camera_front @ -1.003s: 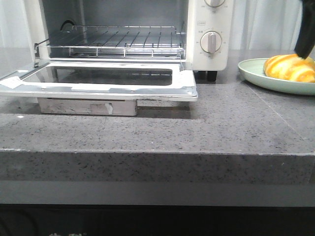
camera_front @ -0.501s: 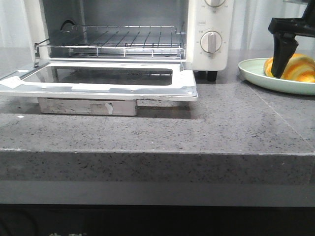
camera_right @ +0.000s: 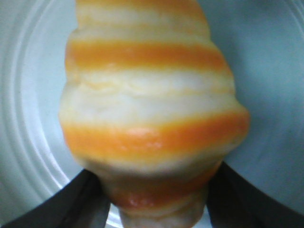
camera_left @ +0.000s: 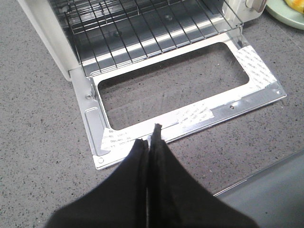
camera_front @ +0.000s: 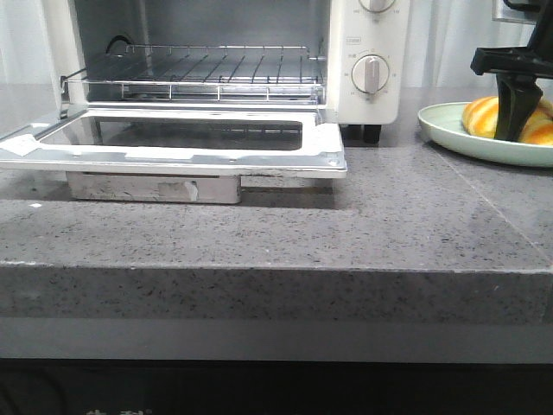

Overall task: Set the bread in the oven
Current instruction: 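Lift the croissant off the green plate with the right gripper, then carry the croissant into the oven onto the wire rack, open gripper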

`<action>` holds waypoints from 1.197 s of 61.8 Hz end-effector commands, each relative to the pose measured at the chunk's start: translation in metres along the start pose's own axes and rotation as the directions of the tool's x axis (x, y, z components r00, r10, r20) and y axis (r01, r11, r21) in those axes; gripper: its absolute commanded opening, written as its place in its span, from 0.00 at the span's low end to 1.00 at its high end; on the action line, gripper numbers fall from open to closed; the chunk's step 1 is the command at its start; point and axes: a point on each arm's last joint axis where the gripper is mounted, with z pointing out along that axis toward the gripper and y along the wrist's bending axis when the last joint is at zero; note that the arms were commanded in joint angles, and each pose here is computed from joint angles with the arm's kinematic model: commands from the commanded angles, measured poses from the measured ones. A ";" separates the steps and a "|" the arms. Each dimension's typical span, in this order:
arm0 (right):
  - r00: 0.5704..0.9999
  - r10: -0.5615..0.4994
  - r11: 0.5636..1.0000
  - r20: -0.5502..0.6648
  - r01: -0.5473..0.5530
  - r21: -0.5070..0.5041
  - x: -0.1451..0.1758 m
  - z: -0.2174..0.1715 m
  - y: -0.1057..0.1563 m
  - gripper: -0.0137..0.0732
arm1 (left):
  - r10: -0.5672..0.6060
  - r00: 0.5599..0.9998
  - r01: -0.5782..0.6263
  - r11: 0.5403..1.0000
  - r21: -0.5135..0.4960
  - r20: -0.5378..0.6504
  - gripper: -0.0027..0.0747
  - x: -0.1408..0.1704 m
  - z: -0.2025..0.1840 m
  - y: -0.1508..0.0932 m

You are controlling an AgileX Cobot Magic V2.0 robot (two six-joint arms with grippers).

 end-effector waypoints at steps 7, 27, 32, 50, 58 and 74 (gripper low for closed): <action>0.992 -0.038 0.999 0.122 0.038 0.000 -0.001 -0.053 0.004 0.38 | -0.007 0.993 0.008 1.000 -0.002 0.115 0.01 -0.012 -0.009 0.001; 0.946 -0.093 0.994 0.310 0.107 -0.029 0.042 -0.131 0.024 0.38 | -0.007 0.993 0.008 1.000 -0.002 0.121 0.01 -0.012 -0.010 0.001; 0.931 -0.121 0.988 0.343 0.145 -0.044 0.063 -0.146 0.032 0.38 | -0.007 0.992 0.008 1.000 -0.002 0.125 0.01 -0.013 -0.010 0.001; 0.893 -0.291 0.926 0.342 0.353 -0.133 0.126 -0.165 0.077 0.38 | -0.007 0.989 0.008 1.000 -0.001 0.150 0.01 -0.015 -0.010 0.001; 0.863 -0.347 0.871 0.368 0.442 -0.213 0.138 -0.167 0.108 0.38 | -0.007 0.988 0.008 1.000 -0.001 0.151 0.01 -0.015 -0.010 0.001; 0.853 -0.396 0.839 0.341 0.487 -0.244 0.128 -0.149 0.171 0.38 | -0.007 0.988 0.008 1.000 -0.001 0.151 0.01 -0.015 -0.010 0.001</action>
